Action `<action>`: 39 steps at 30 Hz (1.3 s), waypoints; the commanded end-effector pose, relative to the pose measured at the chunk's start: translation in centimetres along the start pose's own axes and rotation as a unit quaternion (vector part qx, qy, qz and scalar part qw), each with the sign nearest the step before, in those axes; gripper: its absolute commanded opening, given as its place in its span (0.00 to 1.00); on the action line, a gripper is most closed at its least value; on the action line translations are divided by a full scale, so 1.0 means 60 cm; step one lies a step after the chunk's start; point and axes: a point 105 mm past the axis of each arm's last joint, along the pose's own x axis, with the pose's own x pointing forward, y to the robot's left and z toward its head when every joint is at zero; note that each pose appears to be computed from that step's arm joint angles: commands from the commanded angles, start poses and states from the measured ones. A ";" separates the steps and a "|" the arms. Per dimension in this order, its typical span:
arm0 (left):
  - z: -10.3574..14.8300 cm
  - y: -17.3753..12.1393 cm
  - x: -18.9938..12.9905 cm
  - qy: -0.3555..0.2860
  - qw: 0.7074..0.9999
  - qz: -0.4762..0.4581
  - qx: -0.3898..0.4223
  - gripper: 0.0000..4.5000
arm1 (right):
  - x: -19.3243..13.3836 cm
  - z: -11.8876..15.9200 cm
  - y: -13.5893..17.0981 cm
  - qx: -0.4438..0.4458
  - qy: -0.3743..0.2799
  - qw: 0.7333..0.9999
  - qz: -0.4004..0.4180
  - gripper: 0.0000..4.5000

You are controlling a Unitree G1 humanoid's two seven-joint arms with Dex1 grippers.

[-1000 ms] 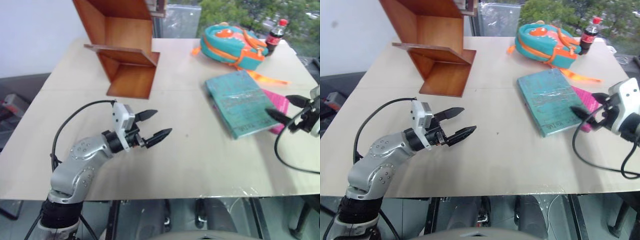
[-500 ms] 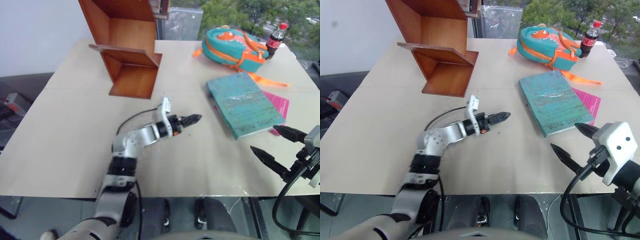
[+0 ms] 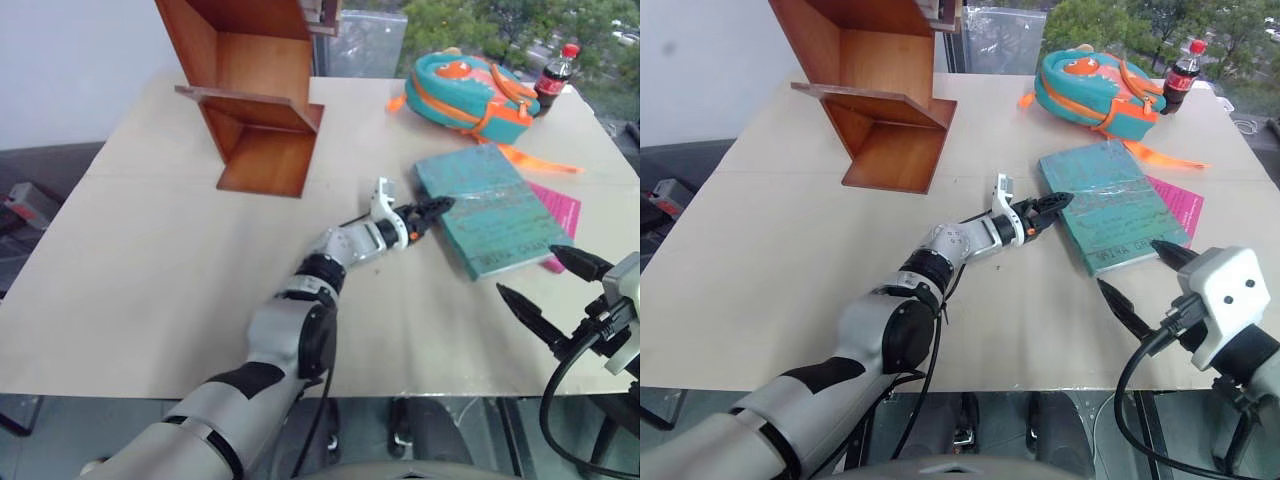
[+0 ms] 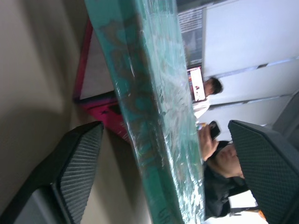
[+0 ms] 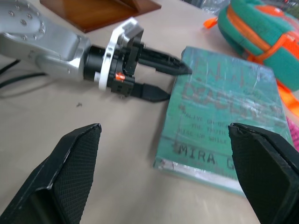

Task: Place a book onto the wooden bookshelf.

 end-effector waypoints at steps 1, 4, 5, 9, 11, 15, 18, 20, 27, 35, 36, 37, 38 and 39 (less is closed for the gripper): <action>-0.040 -0.049 0.033 0.034 0.997 -0.060 -0.021 0.57 | -0.002 0.016 0.006 -0.013 -0.024 1.000 -0.008 1.00; -0.044 -0.052 0.032 0.049 0.996 -0.068 -0.011 0.26 | -0.002 0.012 0.008 -0.012 -0.023 1.000 -0.014 1.00; -0.044 -0.054 0.032 0.053 0.996 -0.072 -0.006 0.12 | -0.002 0.012 0.009 -0.013 -0.023 1.000 -0.015 1.00; -0.041 -0.048 0.024 0.059 0.996 -0.071 0.002 0.02 | 0.000 0.010 0.010 -0.013 -0.023 0.999 -0.020 1.00; -0.035 -0.043 0.018 0.057 0.996 -0.070 0.001 0.02 | 0.001 0.010 0.009 -0.014 -0.023 0.999 -0.024 1.00; -0.022 -0.032 0.001 0.053 0.996 -0.070 -0.008 0.02 | 0.007 0.006 0.004 -0.018 -0.017 0.999 -0.033 1.00; -0.012 -0.022 -0.016 0.052 0.996 -0.067 -0.017 0.02 | 0.014 0.005 -0.002 -0.022 -0.016 0.999 -0.036 1.00; -0.007 -0.008 -0.028 0.050 0.997 -0.054 -0.021 0.02 | 0.021 0.005 -0.007 -0.022 -0.018 0.999 -0.035 1.00; 0.018 0.019 -0.053 0.008 0.999 -0.021 -0.032 0.02 | 0.036 0.008 -0.014 -0.026 -0.026 0.999 -0.024 1.00; 0.048 0.040 -0.090 -0.015 1.000 0.011 -0.012 0.02 | 0.036 0.010 -0.015 -0.029 -0.025 0.999 -0.024 1.00; 0.049 0.047 -0.093 -0.015 1.000 0.024 -0.004 0.09 | 0.035 0.010 -0.014 -0.030 -0.025 0.999 -0.024 1.00; 0.050 0.046 -0.094 -0.016 1.000 0.021 -0.009 0.17 | 0.035 0.010 -0.014 -0.029 -0.026 0.999 -0.024 1.00; 0.050 0.045 -0.095 -0.016 1.000 0.016 -0.015 0.23 | 0.034 0.011 -0.013 -0.029 -0.026 0.999 -0.025 1.00; 0.050 0.044 -0.095 -0.015 1.000 0.016 -0.017 0.34 | 0.034 0.011 -0.013 -0.029 -0.026 0.999 -0.025 1.00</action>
